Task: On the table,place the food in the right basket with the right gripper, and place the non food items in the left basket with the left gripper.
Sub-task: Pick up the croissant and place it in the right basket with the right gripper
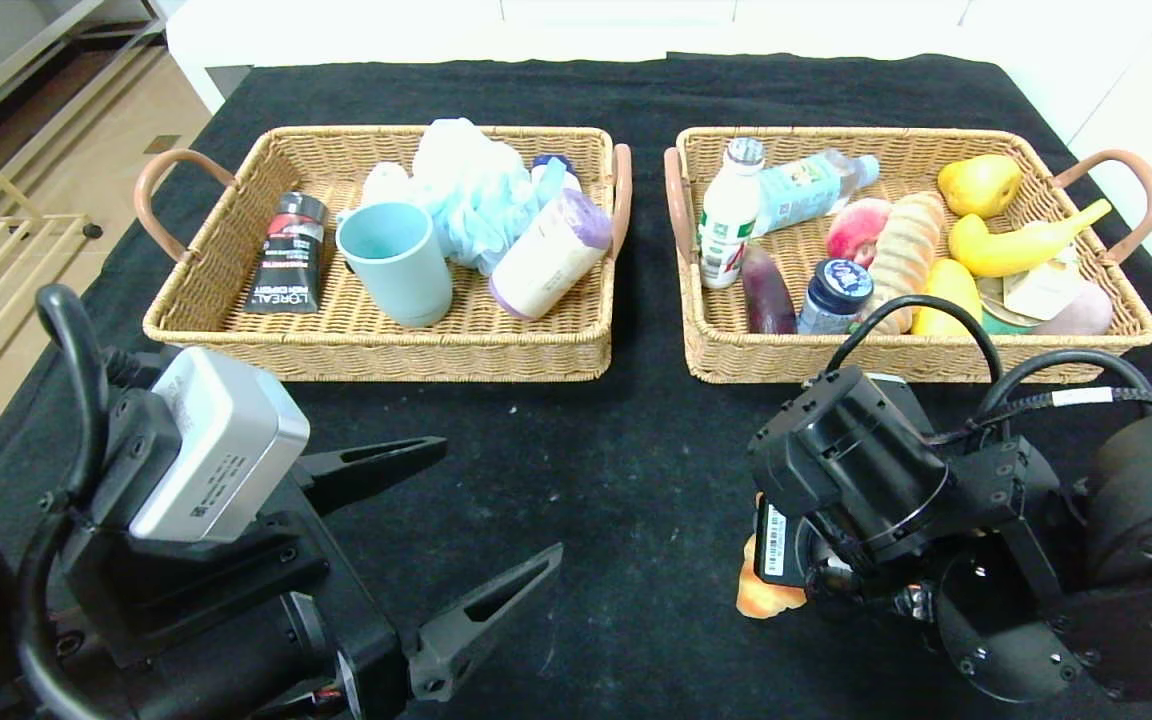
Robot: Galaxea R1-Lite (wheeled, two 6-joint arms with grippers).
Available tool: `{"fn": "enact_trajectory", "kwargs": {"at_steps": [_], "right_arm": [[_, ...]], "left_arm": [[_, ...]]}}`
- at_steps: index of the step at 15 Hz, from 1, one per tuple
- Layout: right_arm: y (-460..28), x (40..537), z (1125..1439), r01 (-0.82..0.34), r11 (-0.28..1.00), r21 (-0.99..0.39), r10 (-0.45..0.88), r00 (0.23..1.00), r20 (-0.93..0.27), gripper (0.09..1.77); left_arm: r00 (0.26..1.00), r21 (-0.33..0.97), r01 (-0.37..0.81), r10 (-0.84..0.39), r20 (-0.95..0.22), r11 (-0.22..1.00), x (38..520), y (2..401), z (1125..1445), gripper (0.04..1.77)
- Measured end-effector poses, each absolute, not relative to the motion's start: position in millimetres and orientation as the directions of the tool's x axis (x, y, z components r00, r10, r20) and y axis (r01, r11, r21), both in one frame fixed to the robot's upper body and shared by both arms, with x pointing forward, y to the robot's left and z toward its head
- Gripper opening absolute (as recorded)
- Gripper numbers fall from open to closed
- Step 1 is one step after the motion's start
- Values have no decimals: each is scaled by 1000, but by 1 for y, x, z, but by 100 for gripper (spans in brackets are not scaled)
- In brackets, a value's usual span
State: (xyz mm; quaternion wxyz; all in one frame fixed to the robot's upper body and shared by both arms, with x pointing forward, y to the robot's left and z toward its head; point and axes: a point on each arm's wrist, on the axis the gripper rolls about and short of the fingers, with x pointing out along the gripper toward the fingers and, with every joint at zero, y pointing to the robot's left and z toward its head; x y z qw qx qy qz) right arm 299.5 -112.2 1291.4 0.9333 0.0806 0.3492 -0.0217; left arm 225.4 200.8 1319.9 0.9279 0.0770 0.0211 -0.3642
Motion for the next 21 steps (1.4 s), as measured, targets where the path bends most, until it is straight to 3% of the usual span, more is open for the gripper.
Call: {"fn": "enact_trajectory", "kwargs": {"at_steps": [3,12,21], "right_arm": [[-112,300,1289,98,987,127,10,752,-659,83],[-113,299,1286,100,989,108,-3,750,-661,83],[-130,281,1328,23,998,63,18,806,-592,83]], "left_arm": [[734,128,679,-673,-97,723,225,201,1319,172],[733,131,680,-674,-98,721,225,201,1319,172],[733,127,680,-673,-98,722,225,201,1319,172]]}}
